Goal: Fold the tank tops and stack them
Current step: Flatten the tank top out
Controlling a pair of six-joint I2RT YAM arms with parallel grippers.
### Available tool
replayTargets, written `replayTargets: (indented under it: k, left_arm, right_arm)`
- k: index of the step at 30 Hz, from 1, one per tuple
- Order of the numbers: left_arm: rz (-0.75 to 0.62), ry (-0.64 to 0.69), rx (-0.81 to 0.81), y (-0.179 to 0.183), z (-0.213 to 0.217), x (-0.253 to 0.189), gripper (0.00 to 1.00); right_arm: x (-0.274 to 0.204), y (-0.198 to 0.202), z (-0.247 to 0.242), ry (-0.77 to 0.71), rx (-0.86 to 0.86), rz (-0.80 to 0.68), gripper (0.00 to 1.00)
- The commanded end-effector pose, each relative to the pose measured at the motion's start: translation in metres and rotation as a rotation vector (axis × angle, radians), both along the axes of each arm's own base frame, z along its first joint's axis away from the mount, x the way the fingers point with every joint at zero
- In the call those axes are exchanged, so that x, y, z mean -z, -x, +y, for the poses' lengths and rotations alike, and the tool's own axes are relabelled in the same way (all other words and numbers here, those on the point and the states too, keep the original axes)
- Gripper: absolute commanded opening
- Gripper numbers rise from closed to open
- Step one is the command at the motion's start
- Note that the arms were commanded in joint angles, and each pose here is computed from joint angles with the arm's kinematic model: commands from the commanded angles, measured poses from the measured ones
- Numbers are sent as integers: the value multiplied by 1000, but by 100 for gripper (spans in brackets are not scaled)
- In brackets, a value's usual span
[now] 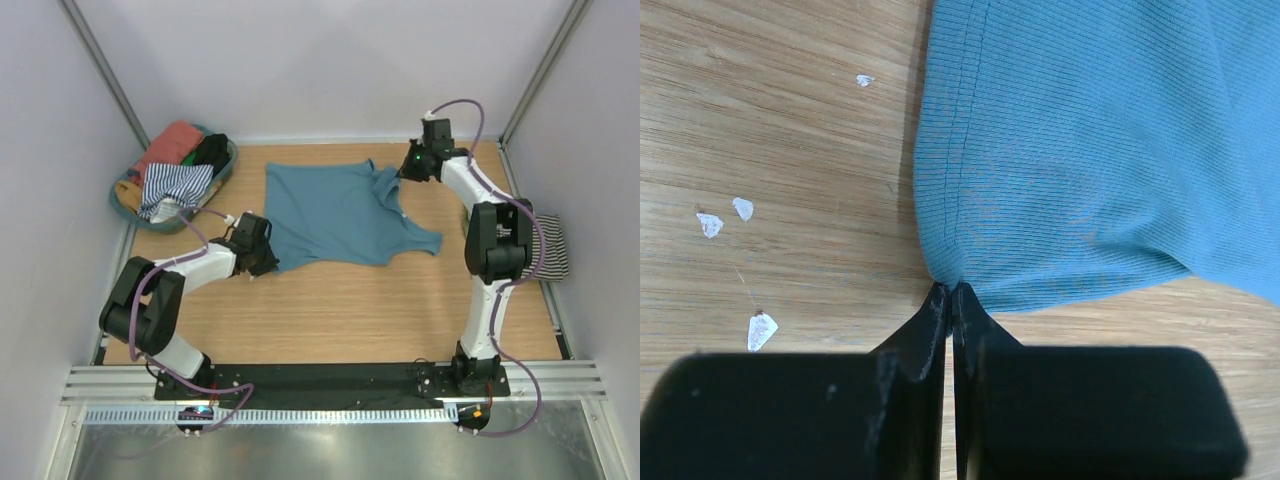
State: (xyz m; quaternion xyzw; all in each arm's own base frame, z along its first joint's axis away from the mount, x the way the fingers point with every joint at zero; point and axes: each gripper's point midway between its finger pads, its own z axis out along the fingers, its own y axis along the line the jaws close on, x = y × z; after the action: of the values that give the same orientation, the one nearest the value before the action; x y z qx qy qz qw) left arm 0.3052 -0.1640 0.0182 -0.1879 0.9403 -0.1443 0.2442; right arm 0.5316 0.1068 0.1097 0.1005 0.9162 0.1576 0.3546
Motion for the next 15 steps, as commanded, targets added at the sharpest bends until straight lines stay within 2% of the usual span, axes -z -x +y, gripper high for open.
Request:
replayTargets:
  k: [1,6,7,8,10,11,13,15]
  left_arm:
    - [12,-37,2,7,7,4,0]
    - [60,-61,32,23,13,12,0]
    - [66,-70,34,25,15,13,0]
    - [71,-79,38,26,16,14,0]
    - [74,-93,42,27,19,13,0]
    - [73,-94,42,27,19,12,0]
    - [72,-85,46,27,18,11,0]
    - [70,-79,50,25,16,10,0]
  right_arm:
    - [-33,-35,-36,-76,145,-88,1]
    - [-21,-63,-78,-156,258,-87,1]
    - [-30,-73,-88,-163,273,-114,2]
    - [-12,-79,-91,-166,278,-84,7]
    - [-21,-96,-101,-175,282,-119,15]
    - [0,-99,-104,-173,291,-80,29]
    - [-3,-112,-118,-182,318,-96,50]
    - [10,-110,-124,-196,334,-60,62]
